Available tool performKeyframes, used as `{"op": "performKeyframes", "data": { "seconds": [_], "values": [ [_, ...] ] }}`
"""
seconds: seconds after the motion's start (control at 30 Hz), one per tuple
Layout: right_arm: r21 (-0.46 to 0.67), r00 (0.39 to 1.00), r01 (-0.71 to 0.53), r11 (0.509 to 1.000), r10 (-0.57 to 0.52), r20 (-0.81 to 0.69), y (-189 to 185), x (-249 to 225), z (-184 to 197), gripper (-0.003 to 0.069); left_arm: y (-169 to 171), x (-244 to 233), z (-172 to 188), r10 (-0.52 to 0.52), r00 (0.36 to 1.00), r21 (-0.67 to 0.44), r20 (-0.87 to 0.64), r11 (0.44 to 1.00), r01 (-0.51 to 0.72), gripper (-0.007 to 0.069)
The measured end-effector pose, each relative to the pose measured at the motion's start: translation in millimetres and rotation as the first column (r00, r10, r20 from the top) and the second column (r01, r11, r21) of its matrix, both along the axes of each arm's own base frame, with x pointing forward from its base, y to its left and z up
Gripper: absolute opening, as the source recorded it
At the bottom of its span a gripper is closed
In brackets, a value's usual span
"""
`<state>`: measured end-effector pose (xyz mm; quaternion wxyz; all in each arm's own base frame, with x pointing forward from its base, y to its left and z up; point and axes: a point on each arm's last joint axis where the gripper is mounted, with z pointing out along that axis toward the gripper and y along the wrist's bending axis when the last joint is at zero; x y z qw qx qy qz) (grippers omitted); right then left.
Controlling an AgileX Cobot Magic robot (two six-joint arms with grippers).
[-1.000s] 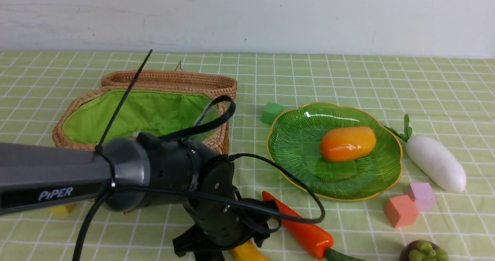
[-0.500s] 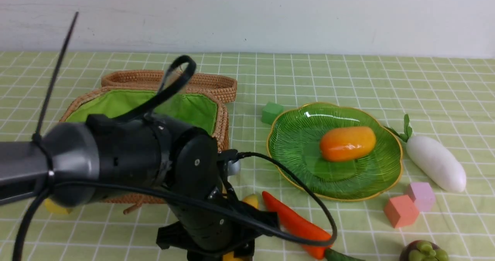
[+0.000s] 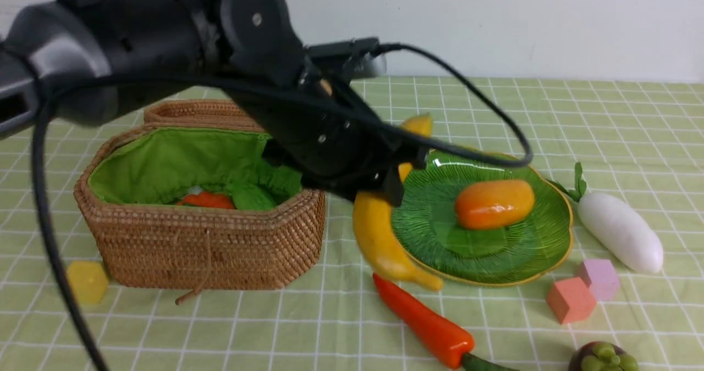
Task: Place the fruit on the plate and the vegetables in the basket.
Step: Use the left arm to grab a banana and put it into the right plate
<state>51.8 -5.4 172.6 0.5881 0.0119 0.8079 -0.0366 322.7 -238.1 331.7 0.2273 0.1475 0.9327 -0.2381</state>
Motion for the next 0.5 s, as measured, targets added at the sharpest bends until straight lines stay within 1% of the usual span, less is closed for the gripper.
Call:
{"op": "performKeyframes", "data": {
  "seconds": [0.07,0.17,0.33,0.4,0.47,0.5],
  "values": [
    [0.0,1.0,0.0,1.0,0.0,0.0,0.0,0.0,0.0,0.0242,-14.3,20.7,2.6,-0.007,1.0,-0.015,0.027,1.0,0.007,0.0309],
    [0.0,1.0,0.0,1.0,0.0,0.0,0.0,0.0,0.0,0.0242,-33.9,50.1,-8.4,-0.003,0.999,-0.026,0.037,1.0,0.004,0.0309],
    [0.0,1.0,0.0,1.0,0.0,0.0,0.0,0.0,0.0,0.0242,-60.6,90.1,-54.6,-0.005,1.0,0.012,0.013,1.0,0.005,0.0309],
    [0.0,1.0,0.0,1.0,0.0,0.0,0.0,0.0,0.0,0.0242,-68.9,99.1,-74.7,-0.004,1.0,0.037,0.003,0.999,0.004,0.0309],
    [0.0,1.0,0.0,1.0,0.0,0.0,0.0,0.0,0.0,0.0242,-75.2,107.5,-98.9,0.022,1.0,0.07,-0.02,0.997,-0.021,0.0309],
    [0.0,1.0,0.0,1.0,0.0,0.0,0.0,0.0,0.0,0.0242,-76.0,107.8,-100.8,0.025,0.999,0.072,-0.022,0.997,-0.024,0.0309]
  ]
}}
